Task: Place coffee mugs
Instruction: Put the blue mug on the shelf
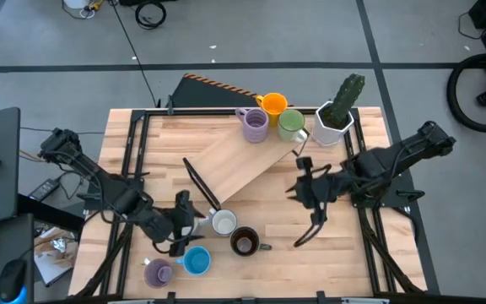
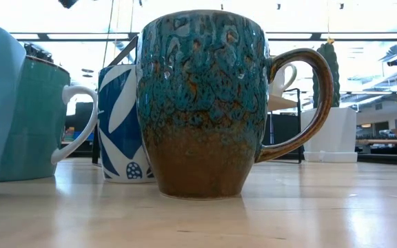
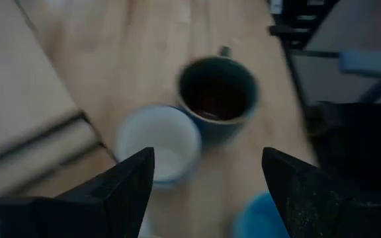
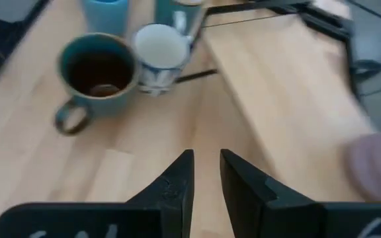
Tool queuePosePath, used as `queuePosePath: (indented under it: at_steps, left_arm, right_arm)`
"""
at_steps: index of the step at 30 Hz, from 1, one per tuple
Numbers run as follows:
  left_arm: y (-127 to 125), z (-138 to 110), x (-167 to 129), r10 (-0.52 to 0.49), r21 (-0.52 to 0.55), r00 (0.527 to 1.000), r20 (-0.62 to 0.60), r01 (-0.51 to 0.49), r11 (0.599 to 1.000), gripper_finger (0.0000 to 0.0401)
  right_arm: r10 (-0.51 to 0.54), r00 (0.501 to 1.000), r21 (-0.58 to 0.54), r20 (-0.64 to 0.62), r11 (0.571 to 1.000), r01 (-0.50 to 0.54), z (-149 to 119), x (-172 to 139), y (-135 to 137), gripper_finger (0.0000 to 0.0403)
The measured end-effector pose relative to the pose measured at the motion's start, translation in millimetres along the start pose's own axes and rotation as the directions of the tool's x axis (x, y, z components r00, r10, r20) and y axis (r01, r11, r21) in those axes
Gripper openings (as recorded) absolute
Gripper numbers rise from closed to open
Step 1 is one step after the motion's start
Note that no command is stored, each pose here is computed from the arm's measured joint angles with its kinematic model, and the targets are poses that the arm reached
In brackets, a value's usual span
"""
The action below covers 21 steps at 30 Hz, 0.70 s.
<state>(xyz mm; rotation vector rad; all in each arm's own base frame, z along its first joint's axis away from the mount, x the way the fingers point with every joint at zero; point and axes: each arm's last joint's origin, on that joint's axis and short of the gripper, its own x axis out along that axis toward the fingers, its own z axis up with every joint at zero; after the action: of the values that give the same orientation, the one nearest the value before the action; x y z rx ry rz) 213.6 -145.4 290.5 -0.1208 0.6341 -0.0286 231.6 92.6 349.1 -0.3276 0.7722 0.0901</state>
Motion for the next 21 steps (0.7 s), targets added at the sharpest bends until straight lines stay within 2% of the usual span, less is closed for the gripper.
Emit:
queuePosePath:
  at_steps: [3,8,12,21]
  left_arm:
    - [-4,-2,-2,-0.031,-0.104,0.999,-0.012,0.03,0.994,0.0286]
    - [-13,-7,-5,-0.051,-0.237,0.999,-0.015,0.046,0.97,0.0286]
    - [-18,-12,-2,-0.052,-0.297,0.998,-0.037,0.039,0.954,0.0286]
    - [-22,-18,2,-0.061,-0.364,0.995,-0.085,0.026,0.931,0.0286]
  right_arm:
    - [0.017,0.999,0.047,-0.033,0.999,-0.015,-11,8,9,0.0079]
    - [-0.056,0.998,0.054,-0.022,0.997,0.057,-11,8,13,0.0079]
    - [-0.101,0.995,0.037,-0.001,0.994,0.101,-10,5,17,0.0079]
    - [-0.082,0.997,0.06,0.012,0.995,0.081,-10,1,28,0.0079]
